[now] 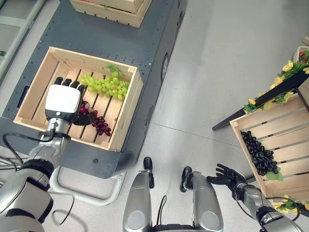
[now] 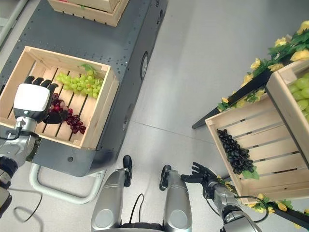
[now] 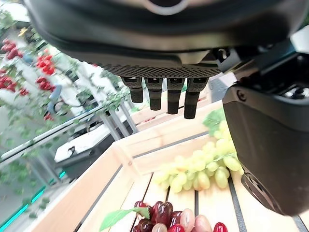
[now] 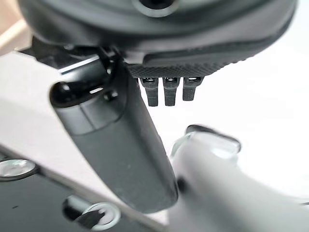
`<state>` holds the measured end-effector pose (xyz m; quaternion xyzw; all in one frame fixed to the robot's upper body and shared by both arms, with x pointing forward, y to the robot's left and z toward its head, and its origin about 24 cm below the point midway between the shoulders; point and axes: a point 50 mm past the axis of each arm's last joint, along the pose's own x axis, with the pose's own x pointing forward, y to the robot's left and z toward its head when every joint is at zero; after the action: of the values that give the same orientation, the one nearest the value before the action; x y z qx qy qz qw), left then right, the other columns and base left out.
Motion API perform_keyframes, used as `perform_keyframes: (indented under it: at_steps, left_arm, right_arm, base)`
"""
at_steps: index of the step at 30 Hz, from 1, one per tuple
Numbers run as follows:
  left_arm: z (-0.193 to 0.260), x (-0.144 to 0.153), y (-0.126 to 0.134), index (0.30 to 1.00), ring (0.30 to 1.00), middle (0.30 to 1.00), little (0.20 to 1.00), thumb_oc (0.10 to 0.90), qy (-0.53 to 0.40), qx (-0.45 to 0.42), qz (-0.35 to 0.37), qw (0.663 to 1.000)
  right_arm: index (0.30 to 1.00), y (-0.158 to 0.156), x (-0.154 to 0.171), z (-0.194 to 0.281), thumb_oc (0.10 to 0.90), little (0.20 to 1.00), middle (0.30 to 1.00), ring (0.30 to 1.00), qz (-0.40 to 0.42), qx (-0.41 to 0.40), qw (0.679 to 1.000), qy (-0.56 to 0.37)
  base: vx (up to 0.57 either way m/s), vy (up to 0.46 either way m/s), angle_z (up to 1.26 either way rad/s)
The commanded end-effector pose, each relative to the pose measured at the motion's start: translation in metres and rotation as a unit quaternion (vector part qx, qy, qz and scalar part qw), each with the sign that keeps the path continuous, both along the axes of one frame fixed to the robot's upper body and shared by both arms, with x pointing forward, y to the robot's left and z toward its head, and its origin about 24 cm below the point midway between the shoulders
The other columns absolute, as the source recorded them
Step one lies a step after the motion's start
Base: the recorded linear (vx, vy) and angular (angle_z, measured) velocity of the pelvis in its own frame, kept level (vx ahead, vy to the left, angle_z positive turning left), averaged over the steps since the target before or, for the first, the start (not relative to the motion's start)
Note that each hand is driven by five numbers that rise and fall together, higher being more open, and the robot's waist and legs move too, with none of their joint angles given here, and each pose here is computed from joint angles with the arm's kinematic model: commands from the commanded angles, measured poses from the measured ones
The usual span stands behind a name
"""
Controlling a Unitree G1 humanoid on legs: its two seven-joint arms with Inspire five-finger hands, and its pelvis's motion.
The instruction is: Pick up the fruits from the basket on one side to the basket on the other side
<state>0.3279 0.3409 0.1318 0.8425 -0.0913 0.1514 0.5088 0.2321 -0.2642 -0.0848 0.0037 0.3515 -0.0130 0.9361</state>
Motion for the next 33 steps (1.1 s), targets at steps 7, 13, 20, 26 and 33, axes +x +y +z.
perform_keyframes:
  at_steps: [7,13,20,26,33]
  left_arm:
    - [0.084,-0.008,0.034,0.900,0.900,0.900,0.900,0.800,-0.075,0.135,0.066,0.986]
    - [0.104,-0.011,0.041,0.900,0.900,0.900,0.900,0.800,-0.049,0.188,0.096,0.976]
    - [0.119,-0.011,0.039,0.900,0.900,0.900,0.900,0.800,-0.027,0.221,0.118,0.968]
    - [0.133,-0.012,0.038,0.900,0.900,0.900,0.900,0.800,-0.026,0.263,0.128,0.956]
    - [0.152,-0.006,0.025,0.900,0.900,0.900,0.900,0.800,-0.019,0.315,0.101,0.943]
  right_arm:
    - [0.900,-0.028,-0.011,0.009,0.800,0.900,0.900,0.900,-0.019,-0.013,0.999,-0.025]
    - [0.900,-0.031,-0.009,0.014,0.800,0.900,0.900,0.900,-0.016,-0.009,0.999,-0.038]
    - [0.900,-0.030,-0.007,0.015,0.800,0.900,0.900,0.900,-0.007,0.002,0.999,-0.045]
    - [0.900,-0.025,-0.006,0.015,0.800,0.900,0.900,0.900,0.005,0.011,0.999,-0.050]
    - [0.900,-0.025,-0.005,0.016,0.800,0.900,0.900,0.900,-0.003,0.022,0.998,-0.061]
  base:
    - [-0.04,0.101,0.03]
    - [0.00,0.041,0.06]
    - [0.01,0.006,0.05]
    - [0.02,0.020,0.09]
    - [0.02,0.031,0.09]
